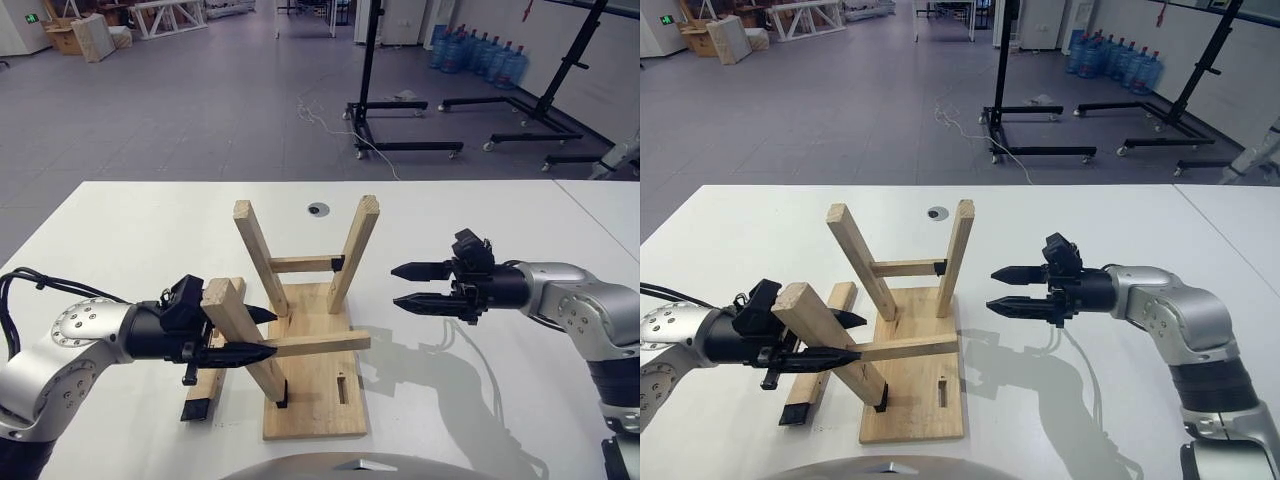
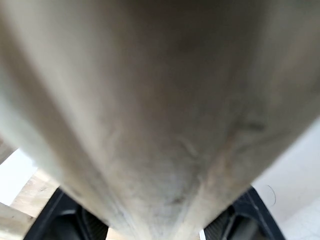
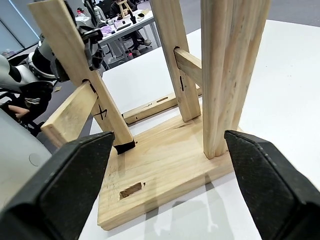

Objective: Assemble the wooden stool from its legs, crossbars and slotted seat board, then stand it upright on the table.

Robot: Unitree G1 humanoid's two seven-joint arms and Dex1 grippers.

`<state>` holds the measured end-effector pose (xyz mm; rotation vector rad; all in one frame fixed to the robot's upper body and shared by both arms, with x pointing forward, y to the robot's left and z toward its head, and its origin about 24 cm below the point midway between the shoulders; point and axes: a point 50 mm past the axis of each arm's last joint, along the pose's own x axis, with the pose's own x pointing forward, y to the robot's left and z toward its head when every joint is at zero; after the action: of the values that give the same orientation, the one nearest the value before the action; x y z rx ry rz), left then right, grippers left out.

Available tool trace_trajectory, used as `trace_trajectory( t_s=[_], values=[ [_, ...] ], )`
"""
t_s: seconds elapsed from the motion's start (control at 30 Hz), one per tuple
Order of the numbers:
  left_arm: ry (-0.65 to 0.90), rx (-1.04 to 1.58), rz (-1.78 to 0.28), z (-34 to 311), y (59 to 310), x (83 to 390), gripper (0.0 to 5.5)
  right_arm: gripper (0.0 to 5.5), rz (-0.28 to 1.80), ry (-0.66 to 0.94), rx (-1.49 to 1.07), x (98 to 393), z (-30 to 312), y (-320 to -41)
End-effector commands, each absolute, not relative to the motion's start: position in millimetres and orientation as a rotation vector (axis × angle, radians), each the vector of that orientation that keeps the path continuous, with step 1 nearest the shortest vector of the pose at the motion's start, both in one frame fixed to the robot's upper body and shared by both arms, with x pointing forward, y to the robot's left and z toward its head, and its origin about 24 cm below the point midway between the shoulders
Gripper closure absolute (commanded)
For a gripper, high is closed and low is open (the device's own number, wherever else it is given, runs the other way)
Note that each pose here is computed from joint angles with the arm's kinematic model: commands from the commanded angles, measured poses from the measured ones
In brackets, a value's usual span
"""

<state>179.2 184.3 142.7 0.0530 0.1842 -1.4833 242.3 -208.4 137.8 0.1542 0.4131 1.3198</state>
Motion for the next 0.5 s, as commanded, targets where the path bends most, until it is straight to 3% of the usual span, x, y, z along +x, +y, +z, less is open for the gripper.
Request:
trace_trajectory(
  t_s=[0.03, 0.3, 0.5],
  values=[
    [0.32, 0.143, -1.386, 122, 191, 179, 3.46, 1.45, 1.286, 0.389, 0.112, 244, 134, -203],
    [0.423, 0.363, -1.404, 99, 185, 163, 3.46, 1.45, 1.262, 0.353, 0.134, 250, 135, -200],
    [0.463, 0.486, -1.369, 88, 192, 168, 3.46, 1.45, 1.249, 0.348, 0.14, 251, 132, -197]
  ],
)
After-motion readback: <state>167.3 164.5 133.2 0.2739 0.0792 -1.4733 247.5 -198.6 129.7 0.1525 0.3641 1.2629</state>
